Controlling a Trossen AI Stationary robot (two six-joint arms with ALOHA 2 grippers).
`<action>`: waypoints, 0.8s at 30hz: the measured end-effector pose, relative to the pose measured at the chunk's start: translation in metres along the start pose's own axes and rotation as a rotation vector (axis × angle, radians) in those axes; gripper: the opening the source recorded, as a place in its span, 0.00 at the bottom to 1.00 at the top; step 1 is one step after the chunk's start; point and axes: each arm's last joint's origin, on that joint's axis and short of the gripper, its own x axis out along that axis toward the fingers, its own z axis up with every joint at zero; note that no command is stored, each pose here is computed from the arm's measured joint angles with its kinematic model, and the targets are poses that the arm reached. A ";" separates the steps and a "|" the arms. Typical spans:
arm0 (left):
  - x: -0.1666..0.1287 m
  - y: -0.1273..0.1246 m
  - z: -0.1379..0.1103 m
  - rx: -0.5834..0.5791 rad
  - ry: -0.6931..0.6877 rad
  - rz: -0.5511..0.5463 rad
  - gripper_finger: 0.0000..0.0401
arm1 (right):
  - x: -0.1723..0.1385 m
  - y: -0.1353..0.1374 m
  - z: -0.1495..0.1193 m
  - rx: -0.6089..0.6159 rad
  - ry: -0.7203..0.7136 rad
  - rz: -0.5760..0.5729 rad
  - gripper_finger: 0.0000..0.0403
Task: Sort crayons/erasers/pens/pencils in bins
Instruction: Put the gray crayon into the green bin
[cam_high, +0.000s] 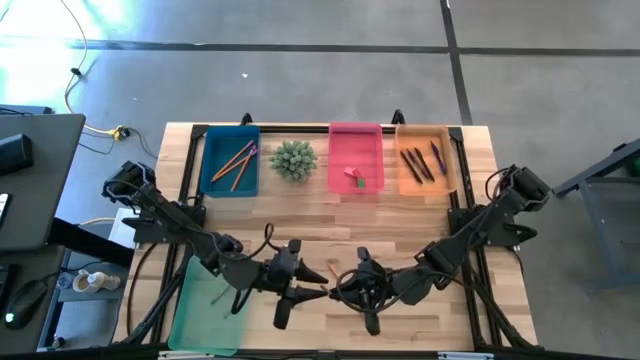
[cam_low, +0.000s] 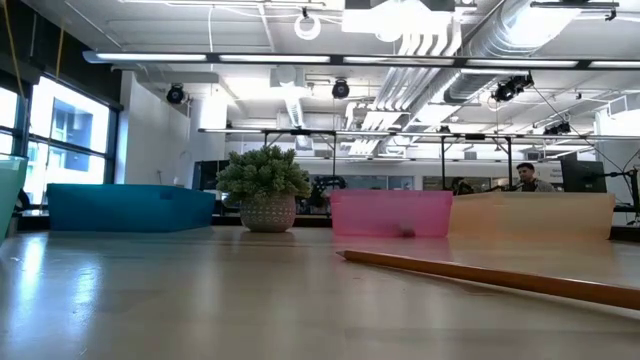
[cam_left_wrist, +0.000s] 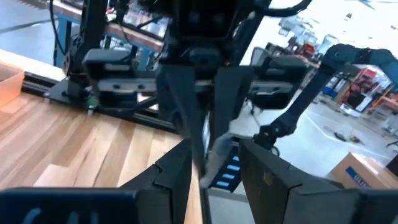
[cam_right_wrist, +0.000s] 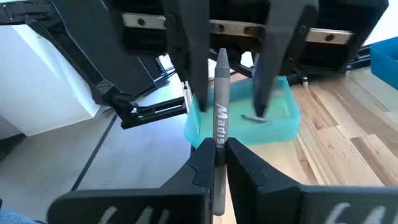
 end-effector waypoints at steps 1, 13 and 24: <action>0.000 0.000 0.001 0.001 -0.008 -0.002 0.30 | 0.001 -0.001 0.000 -0.001 -0.001 -0.003 0.03; 0.002 0.003 0.002 0.003 -0.004 -0.011 0.13 | 0.004 -0.006 0.003 -0.017 -0.005 -0.017 0.03; 0.002 0.003 0.002 0.009 -0.001 -0.002 0.04 | 0.004 -0.006 0.002 -0.022 -0.004 -0.017 0.04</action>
